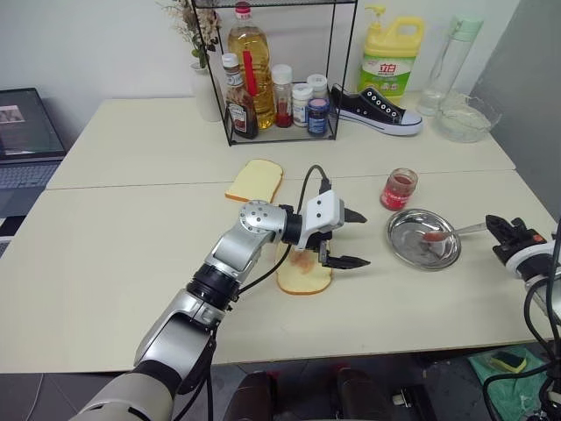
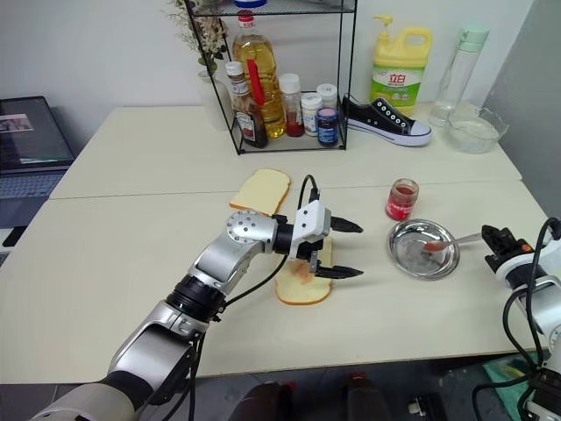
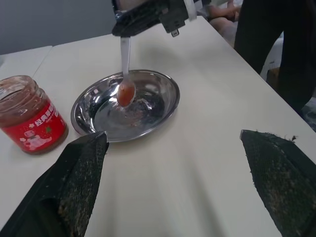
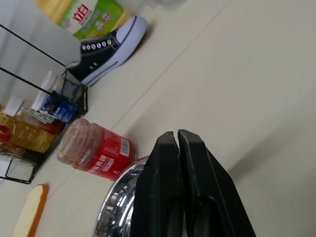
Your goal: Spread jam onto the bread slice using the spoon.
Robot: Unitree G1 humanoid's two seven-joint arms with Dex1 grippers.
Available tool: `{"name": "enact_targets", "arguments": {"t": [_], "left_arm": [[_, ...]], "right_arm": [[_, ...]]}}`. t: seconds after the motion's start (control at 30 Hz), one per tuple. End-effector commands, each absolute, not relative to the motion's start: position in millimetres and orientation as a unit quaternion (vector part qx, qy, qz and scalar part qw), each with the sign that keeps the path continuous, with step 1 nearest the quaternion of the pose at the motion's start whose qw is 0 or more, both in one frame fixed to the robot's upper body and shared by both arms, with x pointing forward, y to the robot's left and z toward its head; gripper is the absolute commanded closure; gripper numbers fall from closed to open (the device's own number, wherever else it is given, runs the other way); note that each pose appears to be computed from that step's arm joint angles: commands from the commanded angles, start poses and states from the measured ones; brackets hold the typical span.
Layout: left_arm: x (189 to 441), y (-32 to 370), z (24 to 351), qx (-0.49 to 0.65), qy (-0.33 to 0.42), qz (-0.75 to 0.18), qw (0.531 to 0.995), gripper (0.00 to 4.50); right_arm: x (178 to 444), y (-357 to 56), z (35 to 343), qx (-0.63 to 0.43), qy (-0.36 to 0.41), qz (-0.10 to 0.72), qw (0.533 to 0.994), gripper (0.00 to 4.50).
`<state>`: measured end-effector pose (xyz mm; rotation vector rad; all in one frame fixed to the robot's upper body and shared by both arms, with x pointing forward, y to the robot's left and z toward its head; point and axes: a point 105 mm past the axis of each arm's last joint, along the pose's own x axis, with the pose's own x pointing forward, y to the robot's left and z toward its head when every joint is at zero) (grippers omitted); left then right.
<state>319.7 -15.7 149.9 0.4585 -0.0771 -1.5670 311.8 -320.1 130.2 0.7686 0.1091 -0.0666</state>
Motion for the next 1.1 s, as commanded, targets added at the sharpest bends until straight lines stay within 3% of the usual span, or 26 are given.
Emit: {"name": "enact_targets", "arguments": {"t": [0.03, 0.1, 0.2, 0.57, 0.67, 0.8, 0.97, 1.1], "left_arm": [[321, -18, 162, 0.216, -0.06, -0.695, 0.683, 0.0], [323, -15, 162, 0.216, -0.059, -0.689, 0.689, 0.0], [322, -11, 161, 0.217, -0.056, -0.685, 0.693, 0.0], [329, 1, 171, 0.216, -0.059, -0.669, 0.709, 0.0], [337, 24, 175, 0.211, -0.045, -0.64, 0.737, 0.0], [348, 64, 177, 0.202, -0.024, -0.585, 0.785, 0.0], [348, 129, 171, 0.175, 0.025, -0.505, 0.845, 0.0], [320, 185, 162, 0.166, 0.089, -0.462, 0.867, 0.0]], "right_arm": [[314, -333, 133, 0.363, 0.034, -0.044, 0.93, 4.45], [314, -337, 125, 0.37, 0.039, -0.049, 0.927, 4.45], [312, -343, 122, 0.383, 0.033, -0.063, 0.921, 3.82], [298, -376, 140, 0.396, -0.02, -0.122, 0.91, 0.02], [295, -337, 162, 0.248, 0.016, -0.014, 0.968, 0.02], [286, -292, 171, 0.093, 0.065, 0.099, 0.989, 0.02], [262, -243, 162, -0.044, 0.135, 0.244, 0.959, 0.02], [243, -222, 157, -0.07, 0.176, 0.318, 0.929, 0.02]]}}
